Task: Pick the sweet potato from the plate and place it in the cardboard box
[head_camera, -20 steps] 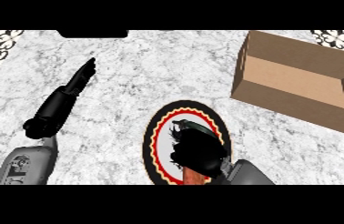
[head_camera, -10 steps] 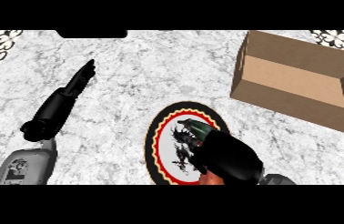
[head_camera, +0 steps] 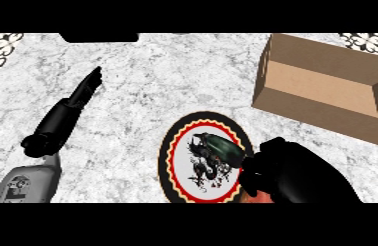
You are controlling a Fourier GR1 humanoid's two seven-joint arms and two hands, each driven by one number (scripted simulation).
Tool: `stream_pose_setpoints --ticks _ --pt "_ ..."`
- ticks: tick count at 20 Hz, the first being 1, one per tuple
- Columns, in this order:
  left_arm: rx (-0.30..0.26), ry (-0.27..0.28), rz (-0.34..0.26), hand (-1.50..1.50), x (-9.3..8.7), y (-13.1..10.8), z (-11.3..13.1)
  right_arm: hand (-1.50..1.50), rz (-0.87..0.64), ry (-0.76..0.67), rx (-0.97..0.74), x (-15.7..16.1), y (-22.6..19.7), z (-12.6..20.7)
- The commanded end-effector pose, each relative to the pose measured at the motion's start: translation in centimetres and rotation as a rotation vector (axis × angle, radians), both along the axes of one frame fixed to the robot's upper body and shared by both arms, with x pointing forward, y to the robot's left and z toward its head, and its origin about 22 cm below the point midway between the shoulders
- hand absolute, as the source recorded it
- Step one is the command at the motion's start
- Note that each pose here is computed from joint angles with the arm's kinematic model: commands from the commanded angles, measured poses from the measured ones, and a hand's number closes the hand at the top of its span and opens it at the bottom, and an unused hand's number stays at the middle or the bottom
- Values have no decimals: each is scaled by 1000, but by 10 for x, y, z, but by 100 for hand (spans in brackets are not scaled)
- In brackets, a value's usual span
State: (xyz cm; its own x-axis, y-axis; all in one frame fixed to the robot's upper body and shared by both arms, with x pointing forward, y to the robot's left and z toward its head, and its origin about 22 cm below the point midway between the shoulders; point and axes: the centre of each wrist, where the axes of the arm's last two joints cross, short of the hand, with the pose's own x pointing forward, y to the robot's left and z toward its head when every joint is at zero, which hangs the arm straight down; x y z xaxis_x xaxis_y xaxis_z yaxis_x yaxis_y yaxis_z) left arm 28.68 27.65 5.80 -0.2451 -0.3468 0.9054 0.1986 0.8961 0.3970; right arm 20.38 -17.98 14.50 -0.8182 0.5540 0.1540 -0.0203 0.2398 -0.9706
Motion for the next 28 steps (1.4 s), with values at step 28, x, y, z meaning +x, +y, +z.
stream_pose_setpoints --ticks 28 --pt "1 -17 -42 0 3 -11 6 150 -659 333 -92 173 -194 57"
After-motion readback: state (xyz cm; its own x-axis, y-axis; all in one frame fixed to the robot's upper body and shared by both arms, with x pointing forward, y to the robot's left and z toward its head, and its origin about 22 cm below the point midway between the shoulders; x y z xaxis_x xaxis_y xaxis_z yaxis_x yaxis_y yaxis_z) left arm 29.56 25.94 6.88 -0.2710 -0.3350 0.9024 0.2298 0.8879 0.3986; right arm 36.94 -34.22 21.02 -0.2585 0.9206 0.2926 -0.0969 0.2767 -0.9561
